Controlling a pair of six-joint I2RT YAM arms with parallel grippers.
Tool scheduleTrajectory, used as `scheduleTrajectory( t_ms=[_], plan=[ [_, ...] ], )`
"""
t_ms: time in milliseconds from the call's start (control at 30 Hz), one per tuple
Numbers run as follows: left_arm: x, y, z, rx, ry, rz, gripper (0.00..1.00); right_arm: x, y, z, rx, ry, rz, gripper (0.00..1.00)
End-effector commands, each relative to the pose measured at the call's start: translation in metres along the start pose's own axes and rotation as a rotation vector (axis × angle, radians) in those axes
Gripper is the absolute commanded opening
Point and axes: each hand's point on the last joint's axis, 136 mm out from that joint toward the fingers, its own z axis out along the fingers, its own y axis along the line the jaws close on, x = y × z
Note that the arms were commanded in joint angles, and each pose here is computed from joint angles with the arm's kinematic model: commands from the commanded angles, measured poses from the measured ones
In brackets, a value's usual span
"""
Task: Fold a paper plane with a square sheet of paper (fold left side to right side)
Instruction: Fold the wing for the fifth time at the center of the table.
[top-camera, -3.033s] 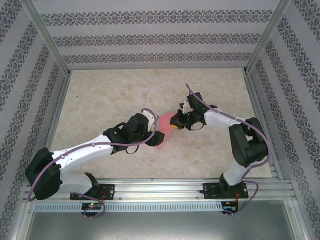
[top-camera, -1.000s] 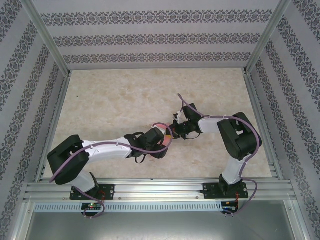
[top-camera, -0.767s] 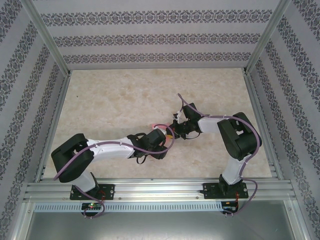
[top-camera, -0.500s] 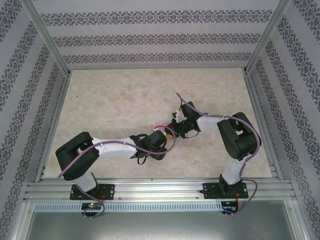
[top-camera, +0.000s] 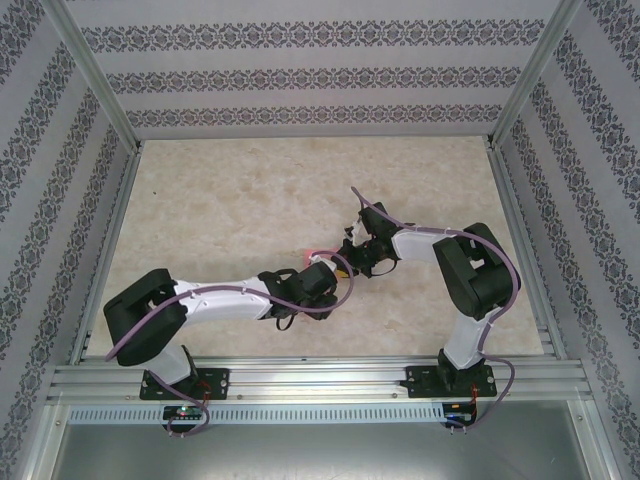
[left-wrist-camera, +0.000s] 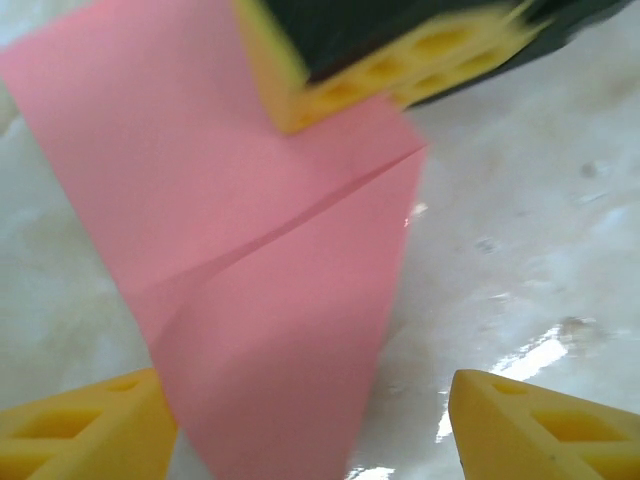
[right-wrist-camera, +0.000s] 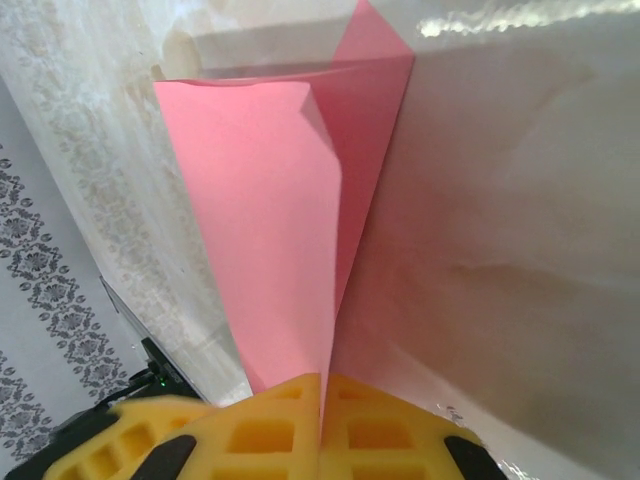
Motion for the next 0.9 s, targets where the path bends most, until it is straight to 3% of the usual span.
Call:
scheduleTrajectory(
  t_ms=[0, 300, 467, 633, 867],
  plan=[
    [-0.012, -0.005, -0.013, -0.046, -0.032, 0.041, 0.72, -0.003, 0.002, 0.003, 0.013, -0.003, -0.023, 0.06],
    [-0.006, -0.007, 0.001, -0.147, 0.017, 0.090, 0.72, -0.002, 0.001, 0.003, 0.012, 0.002, -0.017, 0.06],
    [-0.015, 0.002, -0.015, -0.191, -0.017, 0.077, 0.73, -0.002, -0.001, 0.005, 0.016, 0.003, -0.012, 0.06],
    [-0.024, -0.006, -0.032, -0.133, -0.055, 0.076, 0.74, -0.002, 0.000, 0.004, 0.017, 0.003, -0.013, 0.06],
    [-0.019, -0.021, -0.023, -0.111, -0.041, 0.112, 0.75, -0.002, 0.000, 0.005, 0.017, 0.004, -0.015, 0.06]
  ],
)
